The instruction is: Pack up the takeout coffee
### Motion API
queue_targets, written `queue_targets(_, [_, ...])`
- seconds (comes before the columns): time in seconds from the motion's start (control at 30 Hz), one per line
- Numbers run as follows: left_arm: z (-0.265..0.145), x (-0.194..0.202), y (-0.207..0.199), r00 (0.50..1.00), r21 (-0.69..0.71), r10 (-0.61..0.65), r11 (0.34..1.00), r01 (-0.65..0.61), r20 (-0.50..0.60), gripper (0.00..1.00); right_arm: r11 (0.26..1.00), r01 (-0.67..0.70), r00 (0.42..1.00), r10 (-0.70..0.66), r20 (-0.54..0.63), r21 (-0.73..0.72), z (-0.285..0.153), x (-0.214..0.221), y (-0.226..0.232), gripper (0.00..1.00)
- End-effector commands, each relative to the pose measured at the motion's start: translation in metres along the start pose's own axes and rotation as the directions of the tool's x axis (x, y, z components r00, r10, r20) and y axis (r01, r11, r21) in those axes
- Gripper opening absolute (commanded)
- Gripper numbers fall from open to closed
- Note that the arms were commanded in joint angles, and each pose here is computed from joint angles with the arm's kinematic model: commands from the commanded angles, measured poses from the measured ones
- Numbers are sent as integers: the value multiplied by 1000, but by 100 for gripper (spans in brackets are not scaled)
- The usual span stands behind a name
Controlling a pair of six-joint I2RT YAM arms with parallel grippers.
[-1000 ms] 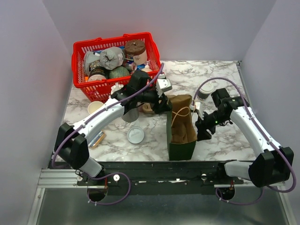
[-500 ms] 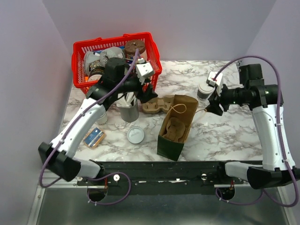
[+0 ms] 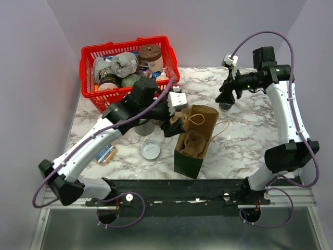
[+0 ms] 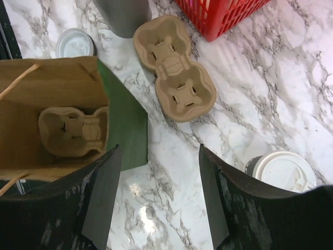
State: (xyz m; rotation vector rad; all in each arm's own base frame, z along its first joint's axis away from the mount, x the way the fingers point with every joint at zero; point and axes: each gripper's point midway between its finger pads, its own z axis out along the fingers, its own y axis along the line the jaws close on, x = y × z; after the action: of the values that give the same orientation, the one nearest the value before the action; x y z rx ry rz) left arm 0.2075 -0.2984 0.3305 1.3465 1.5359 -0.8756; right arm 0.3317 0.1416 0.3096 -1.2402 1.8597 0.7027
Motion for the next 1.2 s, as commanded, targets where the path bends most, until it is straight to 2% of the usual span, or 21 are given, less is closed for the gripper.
queue_targets(0.0, [32,-6,27,997,-119,32,992,-39,-64,99,999,26,995,-21,98,-44,5,-30,4,71])
queue_targets(0.17, [51,-38,32,996,-92,82,992,-83,-21,96,997,2,997,4,78,-83,18,-14,13,72])
queue_targets(0.33, [47,-40,49,992,-170,111,978,-120,-64,78,989,-25,1000,26,3,-146,27,15,36,73])
queue_targets(0.57, [41,-46,48,975,-143,206,966,-215,-78,57,987,-66,997,60,-41,-147,24,39,57,73])
queue_targets(0.6, [45,-41,51,974,-132,202,968,-214,-98,49,988,-78,996,72,-50,-131,22,41,57,73])
queue_targets(0.67, [45,-53,54,973,-132,215,965,-225,-89,40,992,-76,996,70,-57,-105,16,42,61,73])
queue_targets(0.7, [51,-47,56,973,-113,200,970,-213,-113,26,993,-84,995,78,-64,-88,13,43,63,73])
queue_targets(0.77, [50,-61,59,974,-114,210,969,-219,-88,15,995,-74,996,70,-59,-72,8,43,68,73])
queue_targets(0.8, [53,-63,59,973,-106,216,969,-224,-83,7,996,-65,997,62,-49,-64,2,43,77,73])
queue_targets(0.87, [55,-67,61,970,-106,235,965,-241,-68,0,997,-51,998,50,-30,-53,-2,42,83,73])
queue_targets(1.07, [58,-84,63,942,-105,336,937,-334,-5,0,1000,-5,1000,5,31,-3,-7,43,93,77])
queue_targets(1.17, [55,-84,50,929,-67,369,928,-367,22,0,1000,-9,999,8,50,19,-8,43,96,79])
